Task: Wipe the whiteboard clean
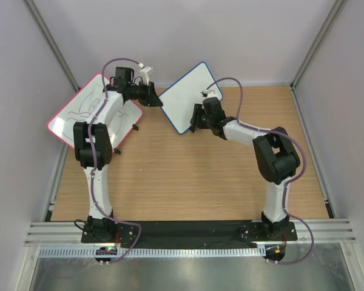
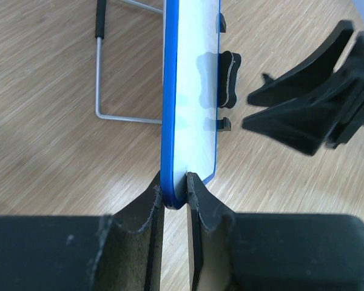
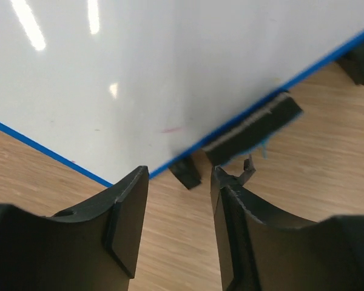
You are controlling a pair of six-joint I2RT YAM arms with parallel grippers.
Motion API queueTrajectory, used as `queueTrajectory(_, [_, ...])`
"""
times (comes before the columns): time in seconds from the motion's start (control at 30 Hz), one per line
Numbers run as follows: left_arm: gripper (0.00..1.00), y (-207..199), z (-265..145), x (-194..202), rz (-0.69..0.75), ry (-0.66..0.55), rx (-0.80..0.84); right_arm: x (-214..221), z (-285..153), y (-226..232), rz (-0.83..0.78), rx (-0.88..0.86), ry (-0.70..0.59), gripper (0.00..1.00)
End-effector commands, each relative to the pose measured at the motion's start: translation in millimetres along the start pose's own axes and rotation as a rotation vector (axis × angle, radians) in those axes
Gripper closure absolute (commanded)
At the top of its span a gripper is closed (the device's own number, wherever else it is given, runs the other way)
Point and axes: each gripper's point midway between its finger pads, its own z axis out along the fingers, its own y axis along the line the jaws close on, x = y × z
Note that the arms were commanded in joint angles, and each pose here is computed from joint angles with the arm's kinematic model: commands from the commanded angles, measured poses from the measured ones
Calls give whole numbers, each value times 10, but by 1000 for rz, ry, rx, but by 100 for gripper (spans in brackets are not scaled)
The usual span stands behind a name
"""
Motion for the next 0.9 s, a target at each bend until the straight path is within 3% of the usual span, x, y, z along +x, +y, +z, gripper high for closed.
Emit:
queueTrajectory(0.0, [100, -8, 168, 202, 35, 64, 5, -374, -320, -215, 214, 7, -121, 47])
queueTrajectory(0.07, [100, -4, 166, 201, 33, 63, 7, -352, -332, -306, 284, 16, -132, 44])
queueTrajectory(0.33, [100, -22, 171, 194, 28, 62, 13, -256, -65, -466, 429, 13, -129, 45])
queueTrajectory(0.63, [100, -37, 173, 194, 31, 62, 17, -256, 174, -529, 478, 32, -141, 52])
queueTrajectory(0.73, [100, -41, 168, 182, 33, 60, 17, -241, 226, -583, 475, 45, -140, 63])
queueTrajectory(0.87, [100, -34, 169, 190, 30, 61, 19, -197, 282, -619, 466, 53, -128, 62])
